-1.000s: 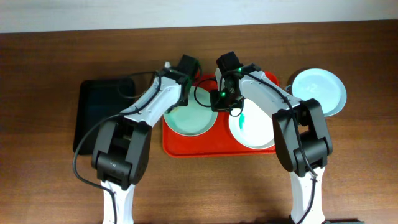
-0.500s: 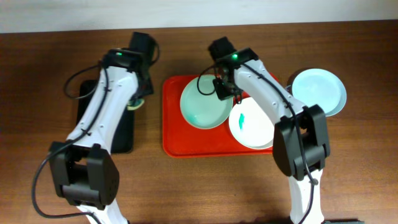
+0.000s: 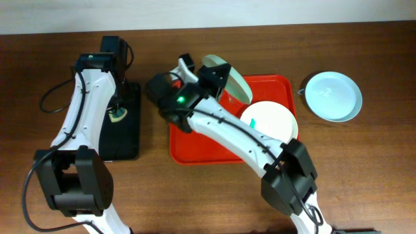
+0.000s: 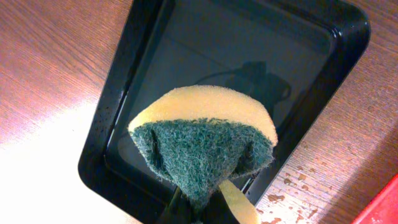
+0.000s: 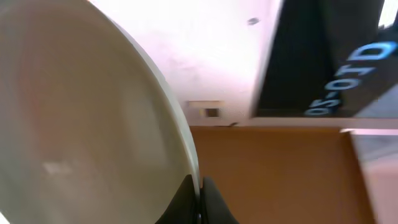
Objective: Clean dirty plates on tray and stack at the side
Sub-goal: 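Carry the light green plate with the right gripper onto the light blue plate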
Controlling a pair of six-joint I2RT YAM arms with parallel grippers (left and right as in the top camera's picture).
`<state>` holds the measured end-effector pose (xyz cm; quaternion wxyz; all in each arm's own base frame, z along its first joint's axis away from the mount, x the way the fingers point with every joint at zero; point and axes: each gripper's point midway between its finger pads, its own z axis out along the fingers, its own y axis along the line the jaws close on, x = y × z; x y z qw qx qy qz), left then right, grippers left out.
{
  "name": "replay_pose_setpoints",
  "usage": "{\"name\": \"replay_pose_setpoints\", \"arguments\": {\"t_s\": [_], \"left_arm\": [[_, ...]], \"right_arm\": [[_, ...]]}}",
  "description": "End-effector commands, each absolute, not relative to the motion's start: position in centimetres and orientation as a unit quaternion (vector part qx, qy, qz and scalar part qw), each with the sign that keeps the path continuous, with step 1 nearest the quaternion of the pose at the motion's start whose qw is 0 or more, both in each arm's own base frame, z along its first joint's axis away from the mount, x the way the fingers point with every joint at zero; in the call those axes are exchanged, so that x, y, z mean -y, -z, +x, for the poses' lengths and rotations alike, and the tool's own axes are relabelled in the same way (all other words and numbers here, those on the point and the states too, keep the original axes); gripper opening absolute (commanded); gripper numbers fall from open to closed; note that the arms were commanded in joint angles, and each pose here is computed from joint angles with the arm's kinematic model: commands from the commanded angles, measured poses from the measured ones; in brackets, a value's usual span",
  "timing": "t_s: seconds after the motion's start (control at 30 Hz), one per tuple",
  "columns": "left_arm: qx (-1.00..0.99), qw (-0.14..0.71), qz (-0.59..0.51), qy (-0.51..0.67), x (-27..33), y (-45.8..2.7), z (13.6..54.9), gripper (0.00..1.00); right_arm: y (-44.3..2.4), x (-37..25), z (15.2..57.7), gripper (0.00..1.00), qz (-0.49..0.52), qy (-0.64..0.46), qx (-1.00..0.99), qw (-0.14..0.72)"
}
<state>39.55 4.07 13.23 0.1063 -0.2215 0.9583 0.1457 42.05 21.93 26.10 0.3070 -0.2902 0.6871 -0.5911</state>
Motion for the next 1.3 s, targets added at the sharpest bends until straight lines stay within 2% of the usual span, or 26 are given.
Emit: {"name": "replay_pose_setpoints", "arguments": {"t_s": [0.0,0.07,0.13,0.27,0.43,0.53,0.77,0.9,1.07,1.2,1.27], "left_arm": [[-0.958,0.102,-0.228,-0.141,-4.0,-13.0,39.3,0.0],[-0.958,0.102,-0.228,-0.141,-4.0,-13.0,39.3,0.0],[-0.958,0.1,-0.228,-0.142,-4.0,-13.0,39.2,0.0],[-0.958,0.099,-0.228,-0.142,-4.1,-12.9,39.2,0.0],[-0.958,0.099,-0.228,-0.142,-4.0,-12.9,39.2,0.0],[-0.96,0.096,-0.228,-0.133,-3.7,-12.8,39.2,0.0],[-0.96,0.099,-0.228,-0.131,-3.7,-12.8,39.3,0.0],[-0.961,0.102,-0.228,-0.119,-3.3,-12.7,39.6,0.0],[-0.961,0.104,-0.229,-0.116,-3.2,-12.7,39.7,0.0],[-0.962,0.103,-0.228,-0.112,-3.1,-12.7,39.7,0.0],[-0.962,0.103,-0.228,-0.112,-3.1,-12.7,39.7,0.0]], "right_arm": [[-27.6,-21.2,42.2,0.04,-0.291,0.588,-0.691,0.303],[-22.7,-22.0,42.8,0.04,-0.341,0.471,-0.767,0.272],[-18.1,-22.3,43.2,0.04,-0.329,0.317,-0.855,0.244],[-15.5,-19.3,44.5,0.04,-0.248,0.189,-0.927,0.208],[-14.0,-14.2,46.0,0.04,-0.137,-0.08,-0.977,0.142],[-14.7,-7.0,47.2,0.04,-0.032,-0.202,-0.969,0.135],[-13.7,10.0,44.9,0.04,0.153,-0.191,-0.961,0.13],[-13.3,16.1,43.1,0.04,0.218,-0.181,-0.948,0.143],[-11.2,21.4,40.7,0.04,0.264,-0.101,-0.951,0.129],[-8.7,21.3,40.6,0.05,0.263,-0.099,-0.952,0.124],[-7.5,21.0,40.7,0.14,0.261,-0.099,-0.952,0.125]]}}
